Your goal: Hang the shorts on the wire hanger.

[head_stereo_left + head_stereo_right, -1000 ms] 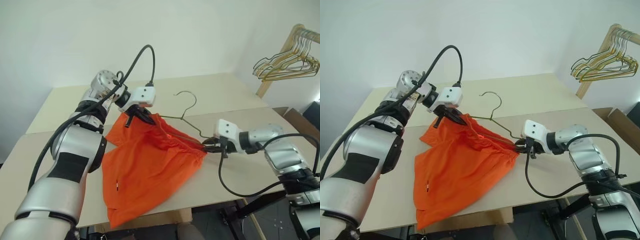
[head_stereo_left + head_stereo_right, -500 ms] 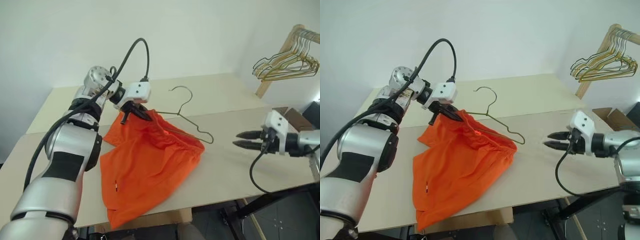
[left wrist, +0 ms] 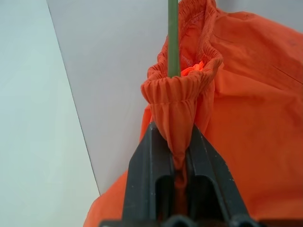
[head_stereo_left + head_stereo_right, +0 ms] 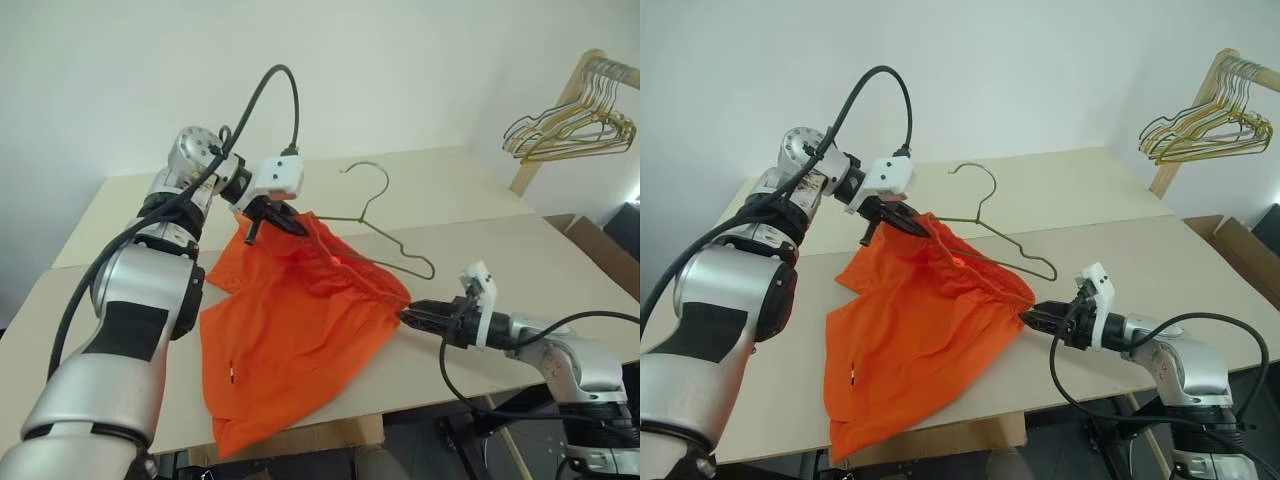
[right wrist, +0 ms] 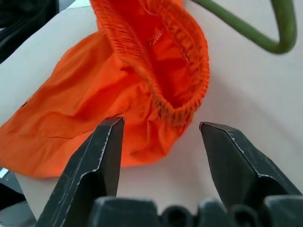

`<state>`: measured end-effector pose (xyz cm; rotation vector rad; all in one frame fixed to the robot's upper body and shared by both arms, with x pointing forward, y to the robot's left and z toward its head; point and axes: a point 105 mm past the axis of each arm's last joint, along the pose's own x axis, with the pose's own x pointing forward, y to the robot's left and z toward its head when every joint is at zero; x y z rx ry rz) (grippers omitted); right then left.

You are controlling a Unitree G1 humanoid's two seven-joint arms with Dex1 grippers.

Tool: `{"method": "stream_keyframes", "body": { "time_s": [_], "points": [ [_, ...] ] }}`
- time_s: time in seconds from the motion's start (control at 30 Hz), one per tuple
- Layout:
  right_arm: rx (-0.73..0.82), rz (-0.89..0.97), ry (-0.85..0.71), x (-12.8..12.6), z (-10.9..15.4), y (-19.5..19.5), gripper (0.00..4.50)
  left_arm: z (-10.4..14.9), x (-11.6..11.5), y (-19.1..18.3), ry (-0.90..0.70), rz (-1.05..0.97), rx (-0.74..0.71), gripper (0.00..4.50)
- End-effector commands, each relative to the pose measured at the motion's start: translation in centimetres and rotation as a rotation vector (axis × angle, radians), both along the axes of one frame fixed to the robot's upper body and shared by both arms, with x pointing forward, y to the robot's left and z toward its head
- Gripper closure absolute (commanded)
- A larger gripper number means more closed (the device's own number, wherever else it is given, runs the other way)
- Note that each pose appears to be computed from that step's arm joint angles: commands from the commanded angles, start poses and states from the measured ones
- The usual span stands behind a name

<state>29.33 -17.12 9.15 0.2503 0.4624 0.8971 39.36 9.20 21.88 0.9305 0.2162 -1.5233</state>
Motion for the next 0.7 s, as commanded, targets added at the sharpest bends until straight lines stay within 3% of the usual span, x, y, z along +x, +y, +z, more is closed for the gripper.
{"method": "stream_keyframes", "body": {
  "time_s": [0.03,0.4,0.53,0.7],
  "points": [
    [0.029,0.001,-0.009,0.2,0.8,0.6,1.48,2.1,0.2,-0.2,-0.054,0.004,-0.043,4.5],
    [0.056,-0.023,0.049,0.8,-0.9,1.4,1.48,1.8,0.2,-0.2,-0.049,0.001,-0.049,4.5],
    [0.086,-0.045,0.053,1.1,-0.7,1.3,2.22,1.7,0.2,-0.2,-0.05,0.002,-0.053,4.5],
    [0.074,-0.056,0.057,1.2,-0.9,1.3,3.92,1.7,0.2,-0.2,-0.048,0.001,-0.059,4.5]
  ]
}}
